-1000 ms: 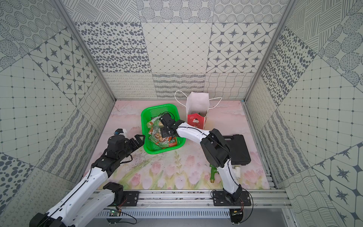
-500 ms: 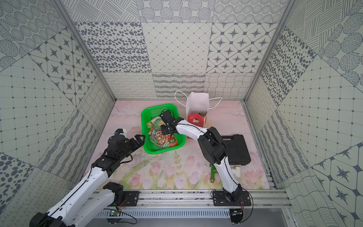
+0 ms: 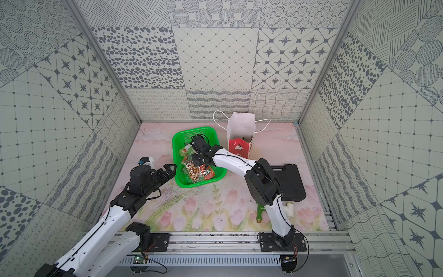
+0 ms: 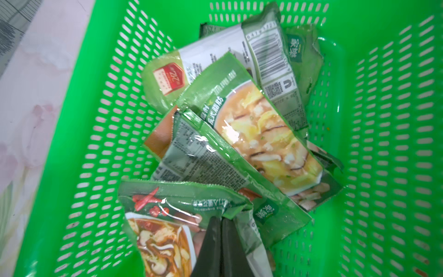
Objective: Place the condiment packets inside the bag
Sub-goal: Pick up the condiment packet from the storage box, then place the condiment packet in the paper bag.
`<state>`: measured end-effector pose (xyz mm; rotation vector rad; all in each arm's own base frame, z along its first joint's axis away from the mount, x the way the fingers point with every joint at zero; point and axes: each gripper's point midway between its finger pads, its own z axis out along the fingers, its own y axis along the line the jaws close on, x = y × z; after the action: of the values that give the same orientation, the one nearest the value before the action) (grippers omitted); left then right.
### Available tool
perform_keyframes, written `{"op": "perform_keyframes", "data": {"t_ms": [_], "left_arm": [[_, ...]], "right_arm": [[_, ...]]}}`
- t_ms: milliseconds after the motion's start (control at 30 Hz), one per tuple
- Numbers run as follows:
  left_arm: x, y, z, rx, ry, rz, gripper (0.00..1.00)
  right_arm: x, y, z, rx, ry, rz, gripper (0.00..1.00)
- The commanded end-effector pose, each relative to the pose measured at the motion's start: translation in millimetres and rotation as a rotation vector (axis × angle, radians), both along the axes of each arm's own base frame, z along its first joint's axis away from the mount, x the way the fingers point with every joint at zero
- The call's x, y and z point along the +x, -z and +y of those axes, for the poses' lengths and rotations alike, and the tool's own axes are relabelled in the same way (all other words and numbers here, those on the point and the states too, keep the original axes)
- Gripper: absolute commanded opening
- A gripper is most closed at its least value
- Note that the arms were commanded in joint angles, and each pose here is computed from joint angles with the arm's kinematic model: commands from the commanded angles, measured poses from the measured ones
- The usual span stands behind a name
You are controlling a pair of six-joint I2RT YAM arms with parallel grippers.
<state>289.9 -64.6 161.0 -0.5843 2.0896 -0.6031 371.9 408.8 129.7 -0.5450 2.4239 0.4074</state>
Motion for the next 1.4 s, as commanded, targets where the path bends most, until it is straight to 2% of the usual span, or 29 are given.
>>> {"op": "perform_keyframes", "data": {"t_ms": [0,233,600,733,900,1033,1200,1367], "left_arm": [[0,0,0,-0.003,0.004,-0.004,0.99],[0,-1,-1,-0.005,0.007,-0.008,0.99],[1,3,-2,-0.004,0.010,-0.003,0.99],[2,4,-2,-0.003,0.011,0.000,0.99],[2,4,-2,-0.002,0.012,0.001,0.99],[2,4,-3,-0.006,0.015,0.002,1.00],[2,5,-4,-0.010,0.019,0.006,1.00],[2,4,-5,-0.009,0.021,0.003,0.99]], "right_arm": [[-1,-52,-3,0.047,0.005,-0.113,0.00],[-1,-109,-18,0.111,0.050,-0.223,0.00],[-15,-243,-54,0.274,0.092,-0.458,0.00],[-14,-283,-83,0.284,0.159,-0.559,0.00],[-3,-317,-137,0.279,0.324,-0.646,0.00],[5,-336,-183,0.240,0.470,-0.714,0.00],[20,-345,-237,0.123,0.687,-0.784,0.00],[39,-342,-262,-0.083,0.850,-0.830,0.00]]}}
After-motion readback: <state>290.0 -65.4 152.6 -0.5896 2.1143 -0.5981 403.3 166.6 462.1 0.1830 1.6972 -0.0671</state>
